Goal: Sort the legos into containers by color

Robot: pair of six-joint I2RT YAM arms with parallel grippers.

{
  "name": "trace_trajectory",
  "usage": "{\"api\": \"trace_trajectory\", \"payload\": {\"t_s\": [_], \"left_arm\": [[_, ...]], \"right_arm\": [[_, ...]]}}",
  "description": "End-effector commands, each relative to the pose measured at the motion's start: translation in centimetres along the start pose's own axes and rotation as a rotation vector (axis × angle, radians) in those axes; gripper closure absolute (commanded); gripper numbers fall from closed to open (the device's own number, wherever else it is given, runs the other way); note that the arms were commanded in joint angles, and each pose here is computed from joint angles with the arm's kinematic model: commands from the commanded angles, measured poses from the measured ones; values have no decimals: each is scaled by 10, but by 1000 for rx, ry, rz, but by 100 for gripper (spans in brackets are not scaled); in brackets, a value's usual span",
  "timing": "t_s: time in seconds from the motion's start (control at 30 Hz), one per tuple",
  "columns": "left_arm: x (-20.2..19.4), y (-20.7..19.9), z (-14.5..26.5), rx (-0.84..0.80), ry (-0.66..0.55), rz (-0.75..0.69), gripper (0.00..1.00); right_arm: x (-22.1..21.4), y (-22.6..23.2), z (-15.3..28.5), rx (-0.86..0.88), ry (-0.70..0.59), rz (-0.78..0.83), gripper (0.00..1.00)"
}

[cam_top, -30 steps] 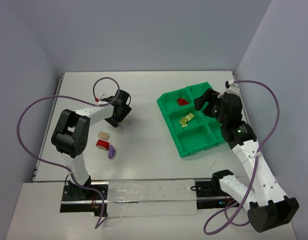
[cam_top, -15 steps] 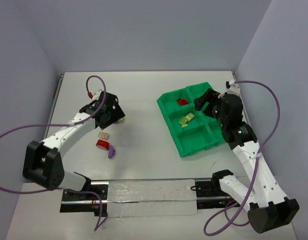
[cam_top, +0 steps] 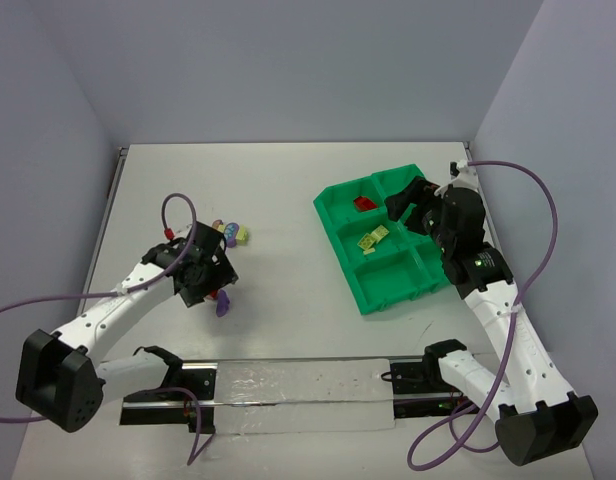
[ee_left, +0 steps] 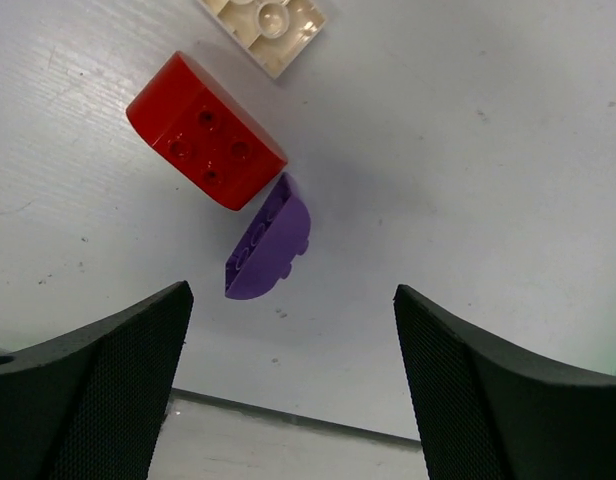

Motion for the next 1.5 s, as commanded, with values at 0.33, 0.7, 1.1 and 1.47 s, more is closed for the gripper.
{"api": "trace_trajectory", "payload": {"t_s": [0.33, 0.7, 1.1, 1.47], "left_arm": [[-20, -2, -43, 64, 56, -20, 35], [-21, -18, -57, 60, 87, -112, 71], [-15, -143, 17, -347, 73, -385, 100], [-93, -308, 52, -709, 161, -643, 100]], "right_arm": [[8, 6, 7, 36, -48, 14, 19], [13, 7, 12, 29, -64, 26, 19], [40, 20, 31, 38, -115, 81, 19], [72, 34, 72, 61, -216, 88, 18]]}}
Point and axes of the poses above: each gripper's point midway between its finger pads, its own z axis back along the fingers, its own y axis along the line the jaws close on, x = y × z, the point moved 7 cm from there along z, back along the fingers, and after that the axes turned 2 degrees about -z, right-handed, at the moved point
